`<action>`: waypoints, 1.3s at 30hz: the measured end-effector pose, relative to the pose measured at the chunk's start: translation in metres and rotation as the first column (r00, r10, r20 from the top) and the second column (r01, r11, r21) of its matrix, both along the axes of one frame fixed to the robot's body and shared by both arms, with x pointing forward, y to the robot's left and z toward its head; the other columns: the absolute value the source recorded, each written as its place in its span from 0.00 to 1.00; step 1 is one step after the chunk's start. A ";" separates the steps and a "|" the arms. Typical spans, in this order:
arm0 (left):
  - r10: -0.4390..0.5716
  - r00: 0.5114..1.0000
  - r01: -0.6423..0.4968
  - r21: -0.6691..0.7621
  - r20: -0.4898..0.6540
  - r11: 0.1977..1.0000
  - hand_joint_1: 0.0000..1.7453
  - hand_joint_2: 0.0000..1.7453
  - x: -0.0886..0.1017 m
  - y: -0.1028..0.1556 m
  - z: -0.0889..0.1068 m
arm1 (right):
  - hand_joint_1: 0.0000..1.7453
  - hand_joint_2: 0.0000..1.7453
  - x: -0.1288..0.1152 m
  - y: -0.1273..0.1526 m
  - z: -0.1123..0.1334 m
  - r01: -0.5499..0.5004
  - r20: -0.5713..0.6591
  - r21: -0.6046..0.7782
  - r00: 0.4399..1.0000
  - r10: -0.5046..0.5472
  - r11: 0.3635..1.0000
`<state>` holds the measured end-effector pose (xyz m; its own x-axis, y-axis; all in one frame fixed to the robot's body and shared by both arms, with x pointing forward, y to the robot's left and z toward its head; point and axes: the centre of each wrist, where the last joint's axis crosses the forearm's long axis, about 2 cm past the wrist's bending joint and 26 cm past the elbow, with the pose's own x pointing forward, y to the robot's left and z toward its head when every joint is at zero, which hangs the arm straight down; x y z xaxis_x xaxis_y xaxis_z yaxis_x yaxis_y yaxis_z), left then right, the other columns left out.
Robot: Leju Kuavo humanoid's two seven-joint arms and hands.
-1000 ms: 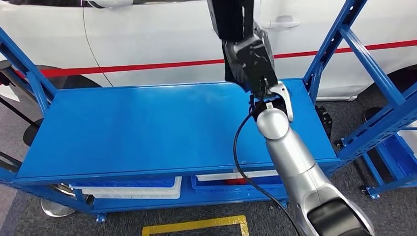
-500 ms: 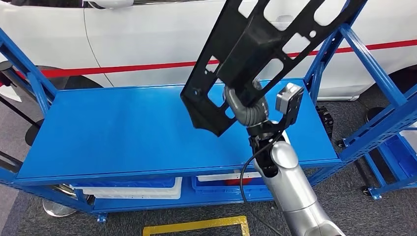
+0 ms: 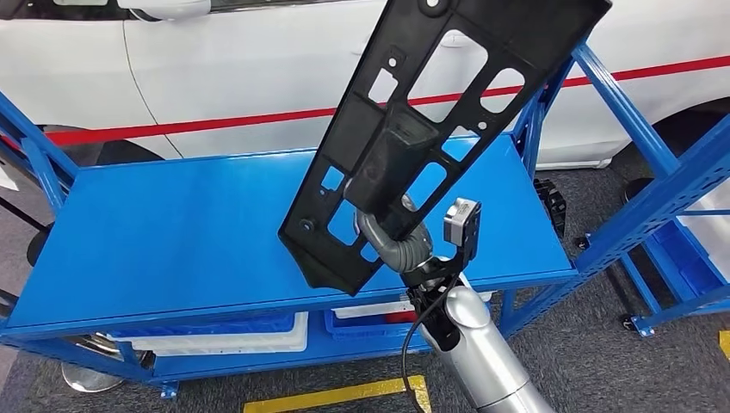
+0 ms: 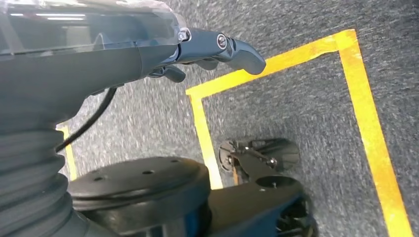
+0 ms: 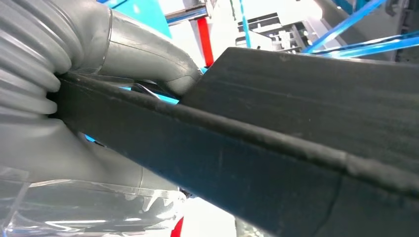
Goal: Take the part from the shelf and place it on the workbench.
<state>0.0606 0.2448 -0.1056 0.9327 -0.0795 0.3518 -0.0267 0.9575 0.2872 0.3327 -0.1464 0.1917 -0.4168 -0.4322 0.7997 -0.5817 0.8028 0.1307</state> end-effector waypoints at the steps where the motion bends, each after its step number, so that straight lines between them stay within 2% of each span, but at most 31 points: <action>1: 0.000 1.000 0.000 -0.003 -0.001 1.000 0.00 1.00 0.000 0.000 0.000 | 1.00 1.00 -0.001 0.002 -0.002 -0.004 -0.002 -0.004 1.000 0.003 1.000; 18: -0.008 0.998 0.005 -0.058 -0.060 0.998 0.00 1.00 0.002 -0.001 0.000 | 1.00 1.00 -0.018 0.023 -0.028 -0.034 -0.062 -0.032 0.998 0.032 0.999; 39: -0.021 0.998 0.018 -0.047 -0.056 0.999 0.00 1.00 0.006 0.003 0.000 | 1.00 1.00 -0.031 0.033 -0.040 -0.069 -0.083 -0.062 0.995 0.064 0.996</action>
